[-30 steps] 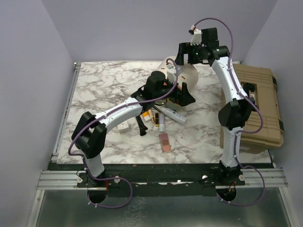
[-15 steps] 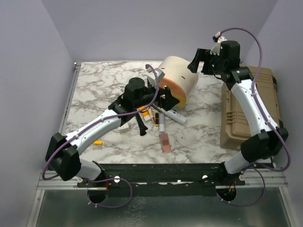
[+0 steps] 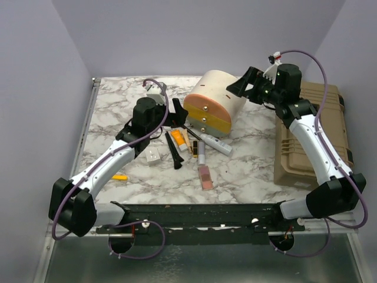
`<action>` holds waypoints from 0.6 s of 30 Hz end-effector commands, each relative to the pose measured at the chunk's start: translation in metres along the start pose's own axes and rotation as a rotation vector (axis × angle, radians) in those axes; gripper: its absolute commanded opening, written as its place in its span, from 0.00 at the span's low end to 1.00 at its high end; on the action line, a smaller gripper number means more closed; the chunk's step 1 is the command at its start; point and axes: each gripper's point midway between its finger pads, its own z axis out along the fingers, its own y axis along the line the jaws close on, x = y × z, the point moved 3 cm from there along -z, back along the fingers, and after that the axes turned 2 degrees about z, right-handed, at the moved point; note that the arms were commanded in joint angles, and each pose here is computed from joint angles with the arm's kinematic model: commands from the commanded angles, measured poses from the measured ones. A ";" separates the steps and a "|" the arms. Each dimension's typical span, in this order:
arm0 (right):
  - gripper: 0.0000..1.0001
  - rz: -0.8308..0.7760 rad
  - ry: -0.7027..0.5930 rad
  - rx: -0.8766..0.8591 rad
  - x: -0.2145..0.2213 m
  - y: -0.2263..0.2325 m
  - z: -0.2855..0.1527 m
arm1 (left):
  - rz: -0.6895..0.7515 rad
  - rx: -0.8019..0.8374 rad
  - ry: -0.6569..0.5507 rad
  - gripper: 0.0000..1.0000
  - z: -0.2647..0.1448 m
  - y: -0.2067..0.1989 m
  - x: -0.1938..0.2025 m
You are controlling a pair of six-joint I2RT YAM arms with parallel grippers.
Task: Organize the makeup
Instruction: Move the storage box to the corner of the board.
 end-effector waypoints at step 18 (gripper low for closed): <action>0.96 0.425 0.071 0.182 0.085 -0.058 0.006 | -0.130 0.137 0.074 0.99 0.075 0.027 -0.012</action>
